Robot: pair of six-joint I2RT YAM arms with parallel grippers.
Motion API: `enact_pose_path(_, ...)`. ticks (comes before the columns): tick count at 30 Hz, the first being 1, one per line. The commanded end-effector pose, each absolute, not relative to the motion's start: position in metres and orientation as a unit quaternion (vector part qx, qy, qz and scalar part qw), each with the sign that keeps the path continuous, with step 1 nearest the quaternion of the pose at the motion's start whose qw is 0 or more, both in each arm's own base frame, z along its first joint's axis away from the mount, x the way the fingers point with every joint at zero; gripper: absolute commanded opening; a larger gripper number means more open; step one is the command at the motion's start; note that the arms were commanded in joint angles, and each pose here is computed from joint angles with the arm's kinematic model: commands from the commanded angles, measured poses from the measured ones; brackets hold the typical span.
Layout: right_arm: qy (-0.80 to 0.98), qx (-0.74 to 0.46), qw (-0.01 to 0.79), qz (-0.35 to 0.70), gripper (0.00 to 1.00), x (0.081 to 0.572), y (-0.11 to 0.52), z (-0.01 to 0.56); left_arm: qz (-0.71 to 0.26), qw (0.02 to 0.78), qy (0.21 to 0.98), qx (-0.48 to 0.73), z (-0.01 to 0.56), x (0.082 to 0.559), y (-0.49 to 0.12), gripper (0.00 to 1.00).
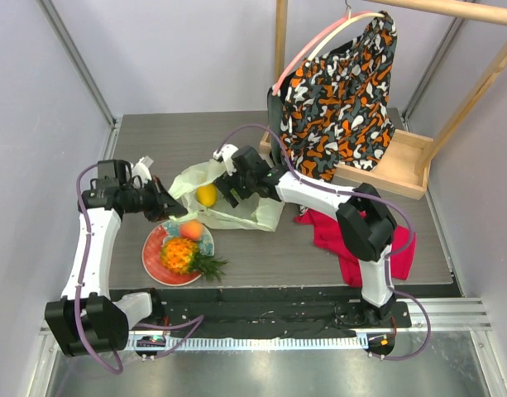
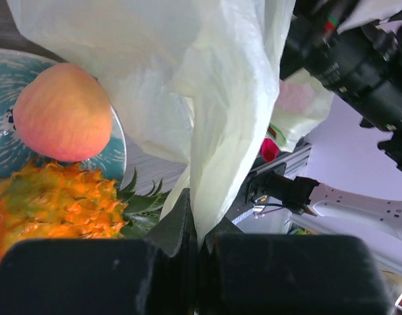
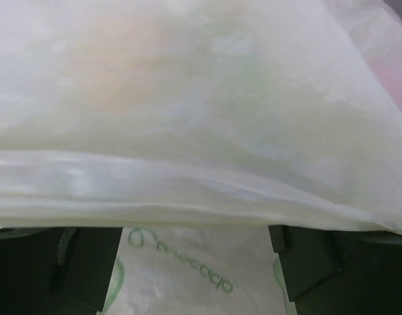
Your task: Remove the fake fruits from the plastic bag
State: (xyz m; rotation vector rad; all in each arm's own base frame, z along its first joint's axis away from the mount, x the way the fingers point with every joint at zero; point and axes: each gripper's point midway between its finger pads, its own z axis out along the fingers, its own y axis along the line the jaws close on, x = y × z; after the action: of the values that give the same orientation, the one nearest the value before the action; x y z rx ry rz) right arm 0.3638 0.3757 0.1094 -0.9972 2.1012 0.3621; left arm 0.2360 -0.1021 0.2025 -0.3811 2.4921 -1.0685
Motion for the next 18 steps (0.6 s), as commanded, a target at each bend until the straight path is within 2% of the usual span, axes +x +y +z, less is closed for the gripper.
enact_pose_path(1, 0.835, -0.311, 0.432, 0.136, 0.94, 0.406, 0.382, 0.138, -0.407, 0.220, 0.878, -0.122, 0.223, 0.245, -0.107, 0.00)
enact_pose_path(4, 0.836, -0.299, 0.445, 0.121, 0.96, 0.420, 0.383, 0.140, -0.413, 0.213, 0.877, -0.123, 0.221, 0.244, -0.108, 0.00)
enact_pose_path(8, 0.848, -0.287, 0.429, 0.116, 0.97, 0.432, 0.390, 0.115, -0.416, 0.206, 0.877, -0.124, 0.218, 0.242, -0.110, 0.00)
enact_pose_path(12, 0.857, -0.291, 0.409, 0.116, 0.94, 0.433, 0.394, 0.092, -0.414, 0.206, 0.878, -0.124, 0.218, 0.243, -0.109, 0.00)
enact_pose_path(16, 0.859, -0.291, 0.407, 0.106, 0.82, 0.438, 0.393, 0.082, -0.412, 0.214, 0.877, -0.123, 0.222, 0.247, -0.108, 0.00)
enact_pose_path(18, 0.854, -0.297, 0.413, 0.108, 0.71, 0.443, 0.393, 0.085, -0.410, 0.215, 0.878, -0.124, 0.221, 0.247, -0.107, 0.00)
